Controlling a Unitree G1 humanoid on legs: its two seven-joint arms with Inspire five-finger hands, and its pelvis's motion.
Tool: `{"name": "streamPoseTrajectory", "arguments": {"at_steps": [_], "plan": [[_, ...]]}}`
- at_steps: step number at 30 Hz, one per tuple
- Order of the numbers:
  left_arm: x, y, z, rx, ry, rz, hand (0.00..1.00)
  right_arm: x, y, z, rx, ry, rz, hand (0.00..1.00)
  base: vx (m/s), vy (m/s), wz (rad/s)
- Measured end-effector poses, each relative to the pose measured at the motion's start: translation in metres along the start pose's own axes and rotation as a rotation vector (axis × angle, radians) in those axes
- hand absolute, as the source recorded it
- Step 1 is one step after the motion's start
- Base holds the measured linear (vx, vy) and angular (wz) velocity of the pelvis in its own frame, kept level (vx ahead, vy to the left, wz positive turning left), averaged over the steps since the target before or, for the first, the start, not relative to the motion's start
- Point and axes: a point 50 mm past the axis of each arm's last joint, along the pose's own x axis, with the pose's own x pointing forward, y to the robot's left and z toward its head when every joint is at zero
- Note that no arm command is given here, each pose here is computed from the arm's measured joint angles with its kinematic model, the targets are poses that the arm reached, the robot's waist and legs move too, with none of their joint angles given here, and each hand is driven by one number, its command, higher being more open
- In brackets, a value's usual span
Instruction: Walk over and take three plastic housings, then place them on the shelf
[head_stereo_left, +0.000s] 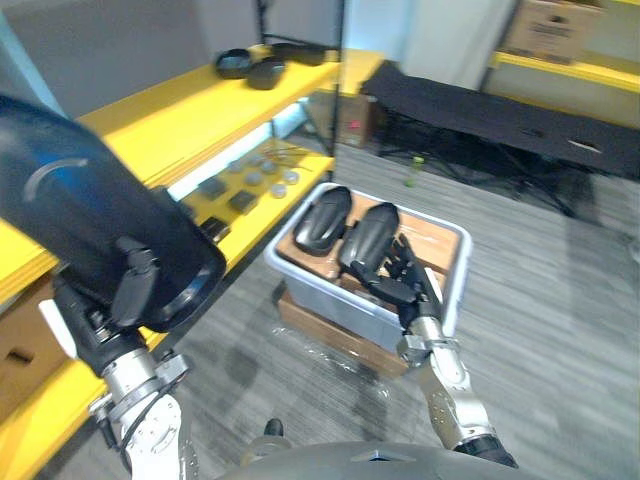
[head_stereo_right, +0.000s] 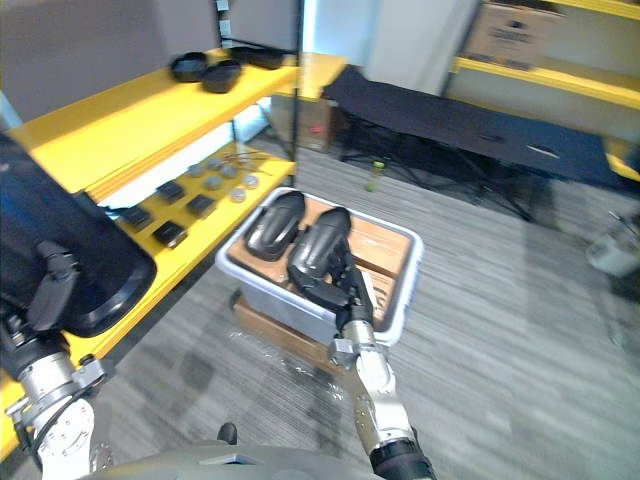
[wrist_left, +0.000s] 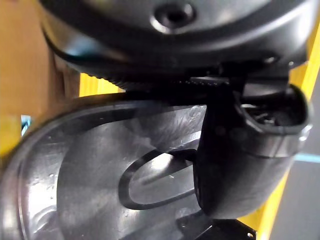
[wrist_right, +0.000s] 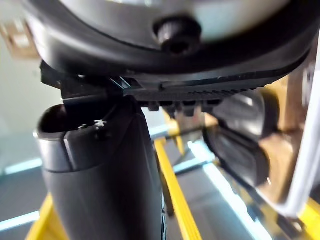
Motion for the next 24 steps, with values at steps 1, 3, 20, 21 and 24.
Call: {"name": "streamPoseTrajectory", "arguments": {"at_steps": [1,3,20,21,24], "plan": [[0.001,0.003,0.001,-0.017,0.001,0.009,0.00,0.002,0.003,0.002,0.001,-0.008,0.011,1.00,-0.03,-0.111,2.15],[0.003,0.001,0.002,-0.099,0.013,-0.041,0.00,0.004,-0.002,0.012,-0.016,-0.046,-0.004,1.00,-0.03,-0.034,2.40],[-0.001,-0.083,0.023,-0.449,-0.079,-0.729,0.00,0.001,0.015,0.056,-0.136,-0.263,0.145,1.00,-0.03,0.039,0.57],[-0.002,-0.083,0.022,-0.444,-0.077,-0.750,0.00,-0.001,0.013,0.056,-0.133,-0.272,0.140,1.00,-0.08,-0.105,0.23],[-0.008,-0.088,0.021,-0.474,-0.062,-0.810,0.00,-0.010,-0.002,0.049,-0.141,-0.240,0.087,1.00,-0.08,-0.105,0.27]]}}
